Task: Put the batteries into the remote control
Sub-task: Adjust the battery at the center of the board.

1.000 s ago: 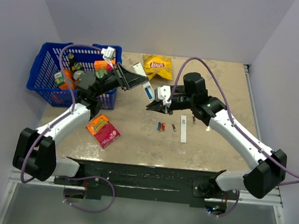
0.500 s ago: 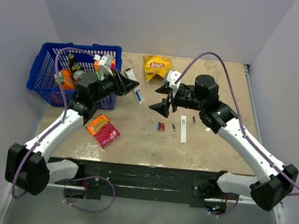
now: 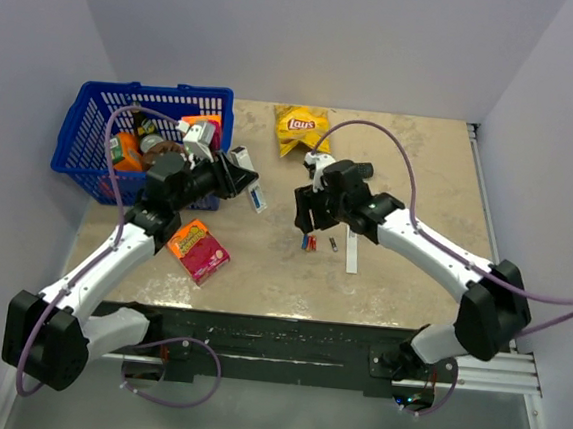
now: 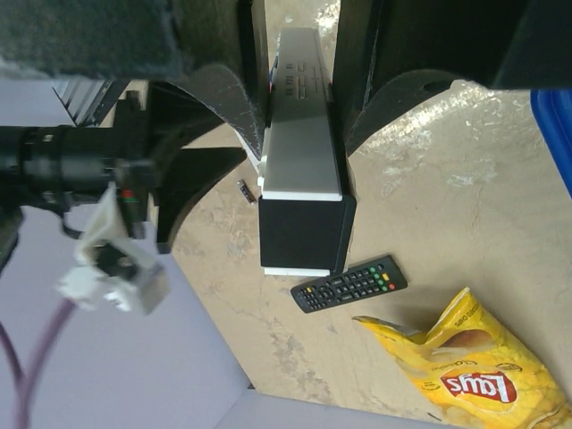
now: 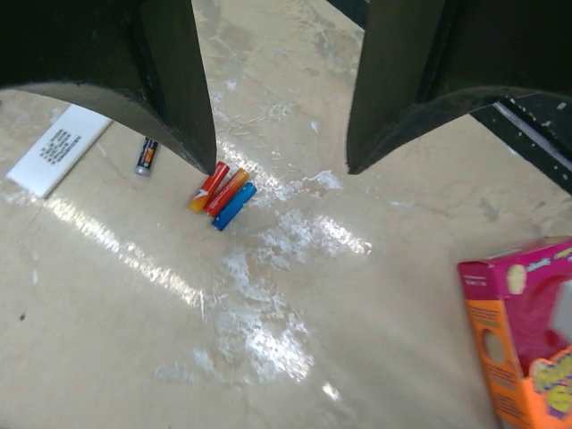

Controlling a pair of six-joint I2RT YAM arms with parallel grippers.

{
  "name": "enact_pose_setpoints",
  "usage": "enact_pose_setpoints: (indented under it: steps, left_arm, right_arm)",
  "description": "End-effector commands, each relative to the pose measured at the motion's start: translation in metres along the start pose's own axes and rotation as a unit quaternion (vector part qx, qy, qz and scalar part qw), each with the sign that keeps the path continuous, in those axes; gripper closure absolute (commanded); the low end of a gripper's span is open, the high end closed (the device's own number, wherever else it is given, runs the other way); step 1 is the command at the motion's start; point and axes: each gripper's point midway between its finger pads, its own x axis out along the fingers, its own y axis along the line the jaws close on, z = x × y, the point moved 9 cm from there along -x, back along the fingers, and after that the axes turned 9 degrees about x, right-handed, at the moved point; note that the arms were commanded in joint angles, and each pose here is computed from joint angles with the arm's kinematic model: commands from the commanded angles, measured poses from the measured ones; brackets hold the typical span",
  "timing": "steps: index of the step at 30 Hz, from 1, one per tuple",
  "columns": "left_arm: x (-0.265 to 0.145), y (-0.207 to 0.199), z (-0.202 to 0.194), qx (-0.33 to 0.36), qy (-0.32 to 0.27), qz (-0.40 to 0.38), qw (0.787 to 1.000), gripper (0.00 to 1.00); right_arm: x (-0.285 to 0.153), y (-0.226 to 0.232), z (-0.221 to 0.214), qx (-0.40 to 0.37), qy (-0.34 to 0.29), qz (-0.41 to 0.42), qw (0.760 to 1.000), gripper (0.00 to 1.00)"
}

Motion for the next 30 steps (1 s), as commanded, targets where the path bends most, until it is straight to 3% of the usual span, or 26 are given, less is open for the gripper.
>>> enact_pose_setpoints:
  steps: [1,5,13,15,30]
  left_arm:
    - [-0.009,-0.005,0.007,0.037,-0.027,-0.018,0.999,1.00]
    - [-0.014,-0.004,0.003,0.044,-0.021,-0.010,0.999,1.00]
    - [-0.022,-0.003,-0.002,0.048,-0.017,0.003,0.999,1.00]
    - [-0.023,-0.003,-0.003,0.048,-0.016,0.003,0.999,1.00]
    - [-0.020,-0.002,-0.005,0.043,-0.011,0.001,0.999,1.00]
  right_arm:
    - [0.015,0.003,-0.004,0.041,0.038,-0.083,0.995,0.39]
    - [0.041,-0.002,-0.008,0.028,0.101,-0.115,0.988,0.46]
    - [0.067,-0.005,-0.021,0.006,0.163,-0.117,0.980,0.56]
    - [0.071,-0.006,-0.025,0.003,0.172,-0.119,0.978,0.62]
    - [0.090,-0.011,-0.044,0.006,0.202,-0.115,0.973,0.69]
